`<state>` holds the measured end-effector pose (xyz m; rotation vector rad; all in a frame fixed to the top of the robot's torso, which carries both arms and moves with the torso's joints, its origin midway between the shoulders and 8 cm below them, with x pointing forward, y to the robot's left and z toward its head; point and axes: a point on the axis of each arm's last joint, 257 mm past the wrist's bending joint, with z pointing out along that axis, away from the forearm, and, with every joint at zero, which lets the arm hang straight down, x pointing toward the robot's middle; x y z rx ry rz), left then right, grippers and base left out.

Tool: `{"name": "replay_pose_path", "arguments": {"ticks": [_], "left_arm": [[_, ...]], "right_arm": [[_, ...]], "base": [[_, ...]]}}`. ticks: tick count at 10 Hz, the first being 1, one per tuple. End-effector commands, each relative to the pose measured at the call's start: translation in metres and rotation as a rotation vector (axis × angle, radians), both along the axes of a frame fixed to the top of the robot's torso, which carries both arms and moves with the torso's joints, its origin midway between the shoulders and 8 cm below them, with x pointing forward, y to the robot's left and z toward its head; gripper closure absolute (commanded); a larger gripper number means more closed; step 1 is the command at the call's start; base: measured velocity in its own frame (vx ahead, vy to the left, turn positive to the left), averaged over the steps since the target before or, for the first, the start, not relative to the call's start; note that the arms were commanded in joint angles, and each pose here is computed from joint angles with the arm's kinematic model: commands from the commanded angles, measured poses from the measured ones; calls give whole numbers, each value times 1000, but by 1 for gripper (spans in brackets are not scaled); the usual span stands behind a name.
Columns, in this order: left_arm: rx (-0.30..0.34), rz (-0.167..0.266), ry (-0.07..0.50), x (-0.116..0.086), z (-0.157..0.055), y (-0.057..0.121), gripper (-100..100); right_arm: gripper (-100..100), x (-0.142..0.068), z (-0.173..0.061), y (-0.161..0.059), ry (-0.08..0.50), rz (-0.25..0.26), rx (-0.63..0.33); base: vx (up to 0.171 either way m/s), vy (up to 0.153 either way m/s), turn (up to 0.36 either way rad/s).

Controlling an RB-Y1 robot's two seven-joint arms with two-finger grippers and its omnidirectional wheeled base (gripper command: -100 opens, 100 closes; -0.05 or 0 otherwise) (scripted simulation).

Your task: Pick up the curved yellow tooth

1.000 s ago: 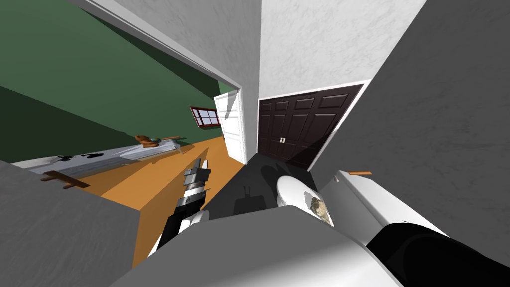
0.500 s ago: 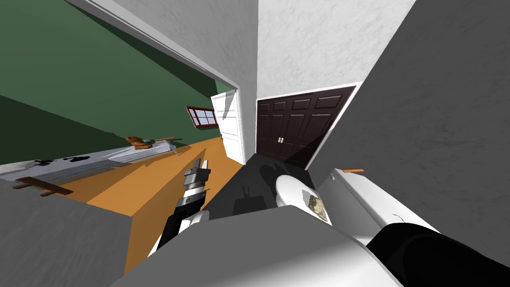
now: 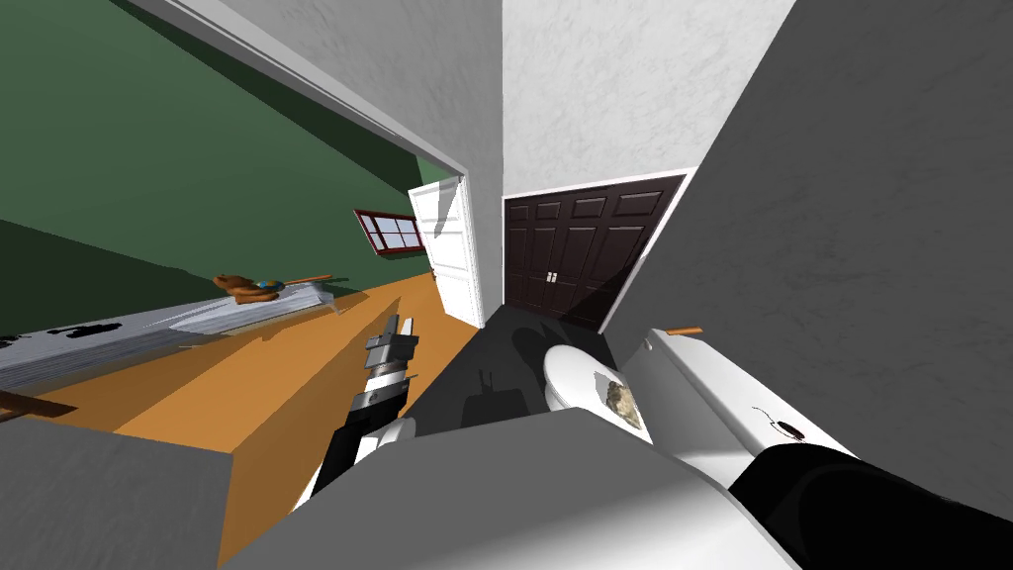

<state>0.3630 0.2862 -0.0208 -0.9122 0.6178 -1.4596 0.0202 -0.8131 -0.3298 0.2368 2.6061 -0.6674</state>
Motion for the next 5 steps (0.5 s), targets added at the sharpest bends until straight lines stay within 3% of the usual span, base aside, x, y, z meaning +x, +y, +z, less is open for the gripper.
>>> {"name": "replay_pose_path", "arguments": {"ticks": [1,4,5], "left_arm": [[0,0,0,0,0,0,0],[0,0,0,0,0,0,0],[0,0,0,0,0,0,0]], "right_arm": [[100,22,4,1,3,31,-12],[100,24,2,4,0,35,-3],[0,25,2,4,-1,36,-3]], "base": [[13,3,-236],[3,4,-17],[0,0,0]]}}
